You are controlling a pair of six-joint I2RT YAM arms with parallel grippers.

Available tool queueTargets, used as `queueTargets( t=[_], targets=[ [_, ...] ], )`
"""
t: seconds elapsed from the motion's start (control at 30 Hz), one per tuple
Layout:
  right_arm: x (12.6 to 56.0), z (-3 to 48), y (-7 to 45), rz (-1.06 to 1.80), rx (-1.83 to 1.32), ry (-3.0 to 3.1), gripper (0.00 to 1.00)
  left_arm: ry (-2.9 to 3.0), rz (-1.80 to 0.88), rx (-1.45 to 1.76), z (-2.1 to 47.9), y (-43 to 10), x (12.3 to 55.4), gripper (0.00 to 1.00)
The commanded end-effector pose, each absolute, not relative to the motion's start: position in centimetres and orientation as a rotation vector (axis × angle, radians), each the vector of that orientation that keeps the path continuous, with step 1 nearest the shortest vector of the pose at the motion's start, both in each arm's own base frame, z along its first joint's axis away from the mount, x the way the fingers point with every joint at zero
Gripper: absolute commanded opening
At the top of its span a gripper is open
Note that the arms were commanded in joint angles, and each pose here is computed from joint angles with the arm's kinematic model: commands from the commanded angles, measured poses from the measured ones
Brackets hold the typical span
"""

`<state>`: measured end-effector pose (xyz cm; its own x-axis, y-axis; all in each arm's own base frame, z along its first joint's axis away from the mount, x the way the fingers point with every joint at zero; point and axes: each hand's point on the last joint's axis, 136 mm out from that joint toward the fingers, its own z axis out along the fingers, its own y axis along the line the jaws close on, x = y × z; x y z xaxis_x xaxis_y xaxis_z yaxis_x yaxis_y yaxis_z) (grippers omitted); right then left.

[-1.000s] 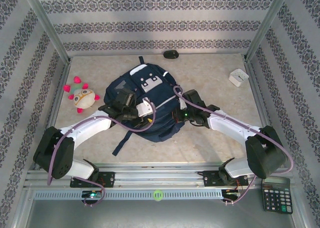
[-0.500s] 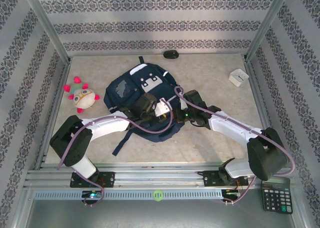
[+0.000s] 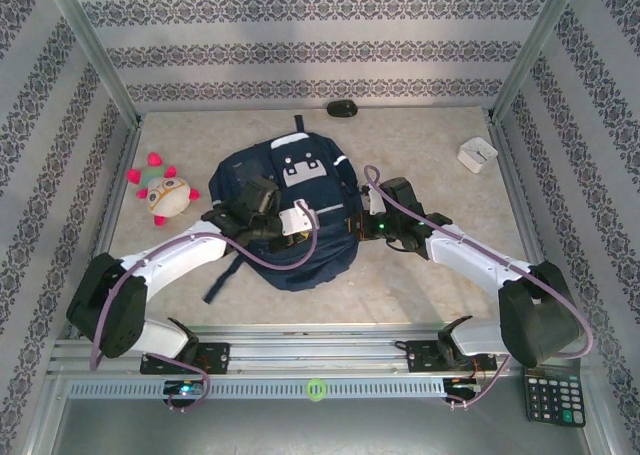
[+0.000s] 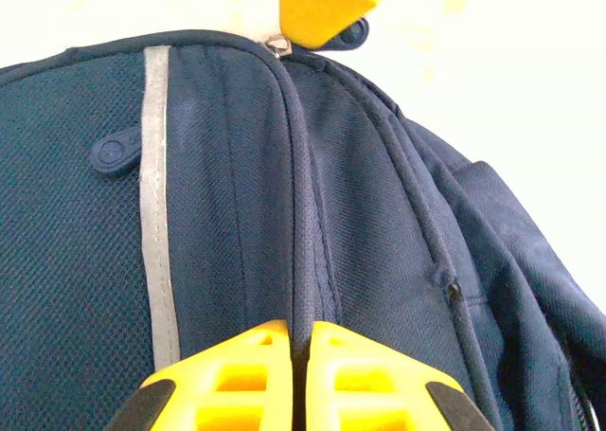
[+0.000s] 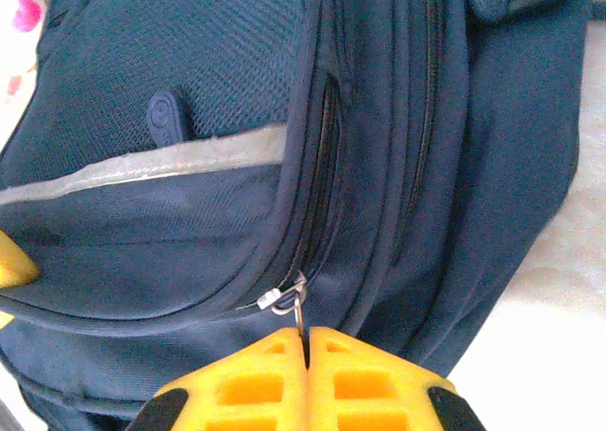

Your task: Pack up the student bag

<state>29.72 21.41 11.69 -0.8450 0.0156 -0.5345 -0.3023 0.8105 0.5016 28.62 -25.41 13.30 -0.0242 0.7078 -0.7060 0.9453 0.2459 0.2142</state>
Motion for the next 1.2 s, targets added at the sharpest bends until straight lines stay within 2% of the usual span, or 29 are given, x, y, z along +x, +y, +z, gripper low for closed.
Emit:
queueTargets(
  t=[0.0, 0.2, 0.5, 0.73, 0.9, 0.93, 0.97, 1.07, 1.1, 1.17],
  targets=[
    [29.8, 10.0, 18.7, 0.668, -0.136, 2.521, 0.00, 1.791, -0.488, 1.634, 12.7, -23.8, 26.2, 0.00],
    [31.1, 9.7, 18.2, 0.625, -0.110, 2.516, 0.00, 1.764, -0.574, 1.701, 13.2, -23.7, 24.5, 0.00],
    [36.4, 11.1, 19.6, 0.687, -0.018, 2.406, 0.00, 1.691, -0.702, 1.769, 13.7, -24.4, 22.3, 0.00],
    [40.3, 11.8, 18.9, 0.642, 0.099, 2.305, 0.00, 1.683, -0.720, 1.802, 13.4, -24.3, 21.6, 0.00],
    [41.3, 12.2, 19.8, 0.692, 0.082, 2.278, 0.00, 1.705, -0.702, 1.763, 13.3, -24.4, 22.2, 0.00],
    [41.2, 12.4, 19.8, 0.694, 0.074, 2.272, 0.00, 1.713, -0.686, 1.728, 13.5, -24.6, 22.7, 0.04],
    [41.0, 12.5, 19.8, 0.692, 0.065, 2.270, 0.00, 1.726, -0.659, 1.677, 13.8, -24.7, 23.5, 0.15],
    [39.9, 12.6, 19.6, 0.691, 0.055, 2.268, 0.00, 1.843, -0.582, 1.419, 15.2, -24.8, 27.0, 0.55],
    [39.4, 12.6, 19.5, 0.692, 0.054, 2.270, 0.00, 1.894, -0.550, 1.308, 15.8, -24.6, 28.4, 0.64],
    [38.6, 12.4, 19.3, 0.688, 0.057, 2.278, 0.00, 2.008, -0.477, 1.054, 16.8, -23.6, 31.2, 0.74]
  ],
)
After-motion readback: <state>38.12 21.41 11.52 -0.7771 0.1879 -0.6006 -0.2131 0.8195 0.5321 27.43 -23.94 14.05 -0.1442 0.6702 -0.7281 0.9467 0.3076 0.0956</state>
